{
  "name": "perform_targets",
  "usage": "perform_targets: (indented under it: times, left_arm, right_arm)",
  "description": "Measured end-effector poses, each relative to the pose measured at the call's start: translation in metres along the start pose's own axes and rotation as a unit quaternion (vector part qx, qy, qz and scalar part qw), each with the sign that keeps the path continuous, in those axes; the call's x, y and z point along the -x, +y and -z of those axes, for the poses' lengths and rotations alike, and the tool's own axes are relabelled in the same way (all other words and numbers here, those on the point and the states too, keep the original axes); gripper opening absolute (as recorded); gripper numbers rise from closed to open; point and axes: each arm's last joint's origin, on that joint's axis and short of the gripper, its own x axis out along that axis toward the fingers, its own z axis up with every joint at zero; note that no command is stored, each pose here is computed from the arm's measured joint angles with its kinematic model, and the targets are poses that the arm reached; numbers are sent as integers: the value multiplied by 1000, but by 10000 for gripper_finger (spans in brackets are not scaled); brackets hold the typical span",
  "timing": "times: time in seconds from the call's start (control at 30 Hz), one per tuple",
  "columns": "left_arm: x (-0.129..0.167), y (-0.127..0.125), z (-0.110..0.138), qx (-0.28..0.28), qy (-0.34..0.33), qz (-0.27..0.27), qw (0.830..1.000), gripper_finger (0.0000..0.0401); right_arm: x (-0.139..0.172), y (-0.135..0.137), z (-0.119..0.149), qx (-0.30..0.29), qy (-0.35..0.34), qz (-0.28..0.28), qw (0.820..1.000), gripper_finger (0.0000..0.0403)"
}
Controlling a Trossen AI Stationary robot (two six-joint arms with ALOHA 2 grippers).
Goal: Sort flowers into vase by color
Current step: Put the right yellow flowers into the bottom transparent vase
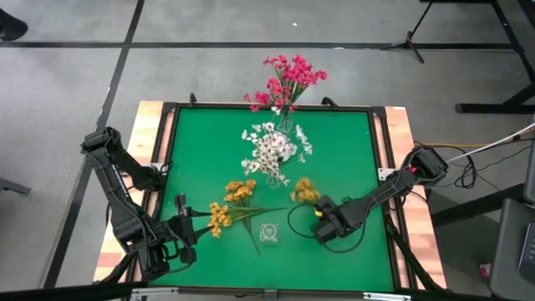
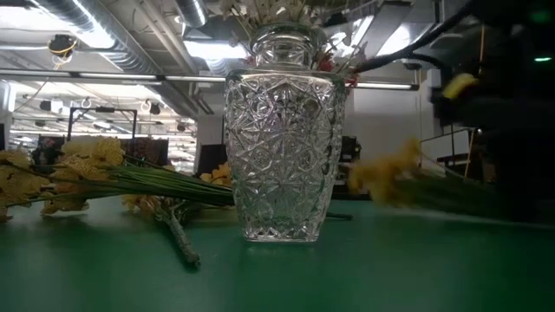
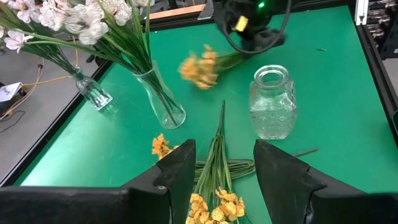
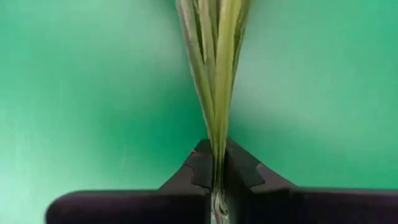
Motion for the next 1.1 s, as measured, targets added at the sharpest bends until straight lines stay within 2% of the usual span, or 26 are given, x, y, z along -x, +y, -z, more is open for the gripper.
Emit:
perform_targets:
  times: [0.23,0.43,0.7,0.83,0.93,1.0,1.1]
  left_arm:
    - [0,0,-1,1,-8,-5,1000,159]
    - [0,1,-2,5,-26,-15,1000,159]
    - [0,0,-3,24,-36,-19,999,159]
    - [0,-1,-3,31,-39,-17,999,159]
    - [0,-1,-4,34,-43,-17,998,159]
    - [0,-1,-4,35,-49,-20,998,159]
    - [1,-1,-5,36,-55,-23,998,159]
  right_arm:
    - [24,12,-4,9,-51,-3,999,11]
    - [60,27,1,18,-130,-21,991,11]
    - [123,51,22,44,-230,-118,965,11]
    - [154,61,38,64,-286,-181,939,11]
    - [176,67,51,86,-389,-209,893,11]
    - [185,70,55,94,-465,-199,857,11]
    - [193,75,54,105,-525,-174,826,11]
